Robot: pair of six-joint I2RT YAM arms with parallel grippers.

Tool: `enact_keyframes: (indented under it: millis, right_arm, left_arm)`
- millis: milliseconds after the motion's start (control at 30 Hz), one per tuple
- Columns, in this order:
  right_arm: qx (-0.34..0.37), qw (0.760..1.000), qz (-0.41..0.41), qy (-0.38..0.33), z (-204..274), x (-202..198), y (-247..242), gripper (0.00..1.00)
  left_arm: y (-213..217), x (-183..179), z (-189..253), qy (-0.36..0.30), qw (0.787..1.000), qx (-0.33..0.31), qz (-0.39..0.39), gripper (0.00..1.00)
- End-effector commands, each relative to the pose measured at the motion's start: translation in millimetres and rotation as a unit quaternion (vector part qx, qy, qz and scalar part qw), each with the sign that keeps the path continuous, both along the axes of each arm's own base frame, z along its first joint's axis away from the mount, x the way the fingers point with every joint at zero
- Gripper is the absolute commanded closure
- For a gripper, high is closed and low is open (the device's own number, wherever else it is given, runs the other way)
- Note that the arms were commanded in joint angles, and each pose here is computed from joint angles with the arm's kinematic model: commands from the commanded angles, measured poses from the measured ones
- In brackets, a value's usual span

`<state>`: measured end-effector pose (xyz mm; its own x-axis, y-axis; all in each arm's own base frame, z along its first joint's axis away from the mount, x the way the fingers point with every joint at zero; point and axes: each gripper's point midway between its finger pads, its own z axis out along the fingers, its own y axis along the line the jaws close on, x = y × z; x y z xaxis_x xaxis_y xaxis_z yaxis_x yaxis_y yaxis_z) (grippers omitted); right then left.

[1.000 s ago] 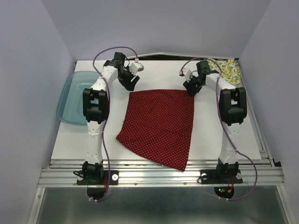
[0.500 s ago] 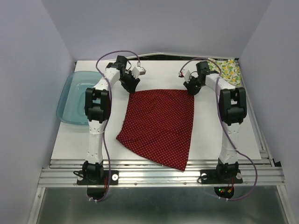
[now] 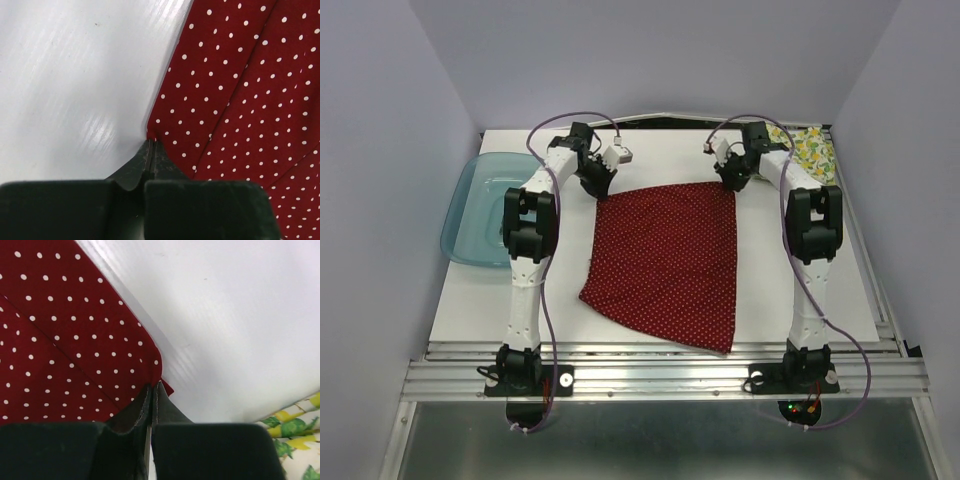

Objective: Fold and stack the skirts
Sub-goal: Fold the skirt

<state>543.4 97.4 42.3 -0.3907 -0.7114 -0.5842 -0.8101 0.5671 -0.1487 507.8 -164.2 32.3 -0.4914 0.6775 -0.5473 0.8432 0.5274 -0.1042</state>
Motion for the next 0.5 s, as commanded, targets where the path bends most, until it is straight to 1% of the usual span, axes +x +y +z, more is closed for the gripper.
enact_keyframes:
  millis: [0,67,100,200,233,333,400,467]
  right_arm:
    - [0.002,0.998,-0.022,-0.051,35.4,28.0,-12.8,0.99]
    - [0.002,0.997,-0.028,-0.071,52.4,35.8,-13.5,0.99]
    - [0.002,0.994,-0.038,-0.104,78.1,50.1,-19.7,0.99]
    - [0.0,0.991,-0.044,-0.125,91.2,59.2,-21.3,0.99]
    - [0.0,0.989,-0.046,-0.144,105.1,66.2,-21.8,0.99]
    - [0.002,0.984,-0.049,-0.169,127.5,71.8,-22.2,0.99]
    - [0.01,0.982,-0.045,-0.182,147.0,67.4,-20.0,0.99]
    - [0.017,0.982,-0.038,-0.183,154.4,59.0,-17.2,0.99]
  left_arm:
    - [1.8,17.2,34.5,-0.046,0.999,-0.012,0.016,1.0]
    - [4.8,25.2,49.3,-0.07,0.997,-0.011,0.026,1.0]
    - [9.1,41.4,76.9,-0.113,0.993,-0.012,0.041,1.0]
    - [12.3,51.6,97.7,-0.148,0.988,-0.007,0.049,1.0]
    - [13.0,58.5,107.2,-0.17,0.984,-0.007,0.051,1.0]
    - [17.1,66.3,137.4,-0.223,0.973,-0.007,0.063,1.0]
    - [21.2,60.1,153.8,-0.245,0.967,-0.004,0.065,1.0]
    - [23.9,53.9,174.0,-0.272,0.96,-0.007,0.067,1.0]
